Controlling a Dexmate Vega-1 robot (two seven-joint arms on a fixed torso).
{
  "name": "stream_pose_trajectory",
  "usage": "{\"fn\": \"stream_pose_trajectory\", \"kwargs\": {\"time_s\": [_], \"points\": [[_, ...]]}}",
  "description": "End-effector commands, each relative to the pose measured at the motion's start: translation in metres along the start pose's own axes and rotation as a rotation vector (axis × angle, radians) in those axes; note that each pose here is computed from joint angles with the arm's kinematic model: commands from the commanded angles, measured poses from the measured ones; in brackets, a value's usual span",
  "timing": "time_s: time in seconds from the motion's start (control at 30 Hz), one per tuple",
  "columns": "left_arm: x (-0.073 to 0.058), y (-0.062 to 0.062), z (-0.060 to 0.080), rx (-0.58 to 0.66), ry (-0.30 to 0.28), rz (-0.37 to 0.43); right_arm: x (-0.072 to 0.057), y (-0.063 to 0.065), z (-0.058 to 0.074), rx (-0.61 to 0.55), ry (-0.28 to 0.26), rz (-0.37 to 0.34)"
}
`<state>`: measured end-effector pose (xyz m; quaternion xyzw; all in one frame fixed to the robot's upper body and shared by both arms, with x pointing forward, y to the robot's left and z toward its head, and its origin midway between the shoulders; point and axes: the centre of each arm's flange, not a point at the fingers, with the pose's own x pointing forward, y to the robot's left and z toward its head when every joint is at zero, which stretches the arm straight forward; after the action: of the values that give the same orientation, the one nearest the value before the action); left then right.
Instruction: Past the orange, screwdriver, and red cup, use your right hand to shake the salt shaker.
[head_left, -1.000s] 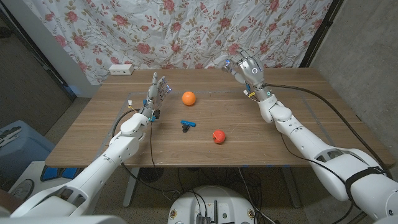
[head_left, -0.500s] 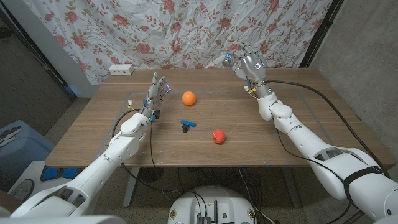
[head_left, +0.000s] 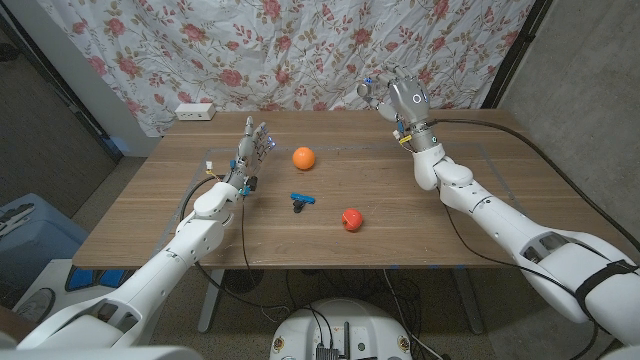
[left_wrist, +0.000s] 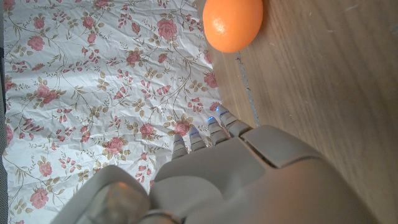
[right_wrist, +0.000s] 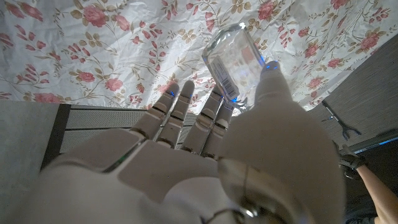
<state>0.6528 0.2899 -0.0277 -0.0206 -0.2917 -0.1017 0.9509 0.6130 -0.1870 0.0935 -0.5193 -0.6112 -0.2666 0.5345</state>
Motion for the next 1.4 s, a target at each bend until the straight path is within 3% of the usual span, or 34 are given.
{"fn": "stream_pose_trajectory", "kwargs": {"time_s": [0.03,0.77,1.4], "points": [[0.000,0.000,0.000,0.000,0.000,0.000,0.001,0.001,0.004,0.079,0.049,0.128],[0.000,0.000,0.000,0.000,0.000,0.000,0.003,0.002,-0.005,0.213,0.114,0.247],[0.000,0.000,0.000,0.000,0.000,0.000,0.004,0.000,-0.008,0.272,0.139,0.317]]}}
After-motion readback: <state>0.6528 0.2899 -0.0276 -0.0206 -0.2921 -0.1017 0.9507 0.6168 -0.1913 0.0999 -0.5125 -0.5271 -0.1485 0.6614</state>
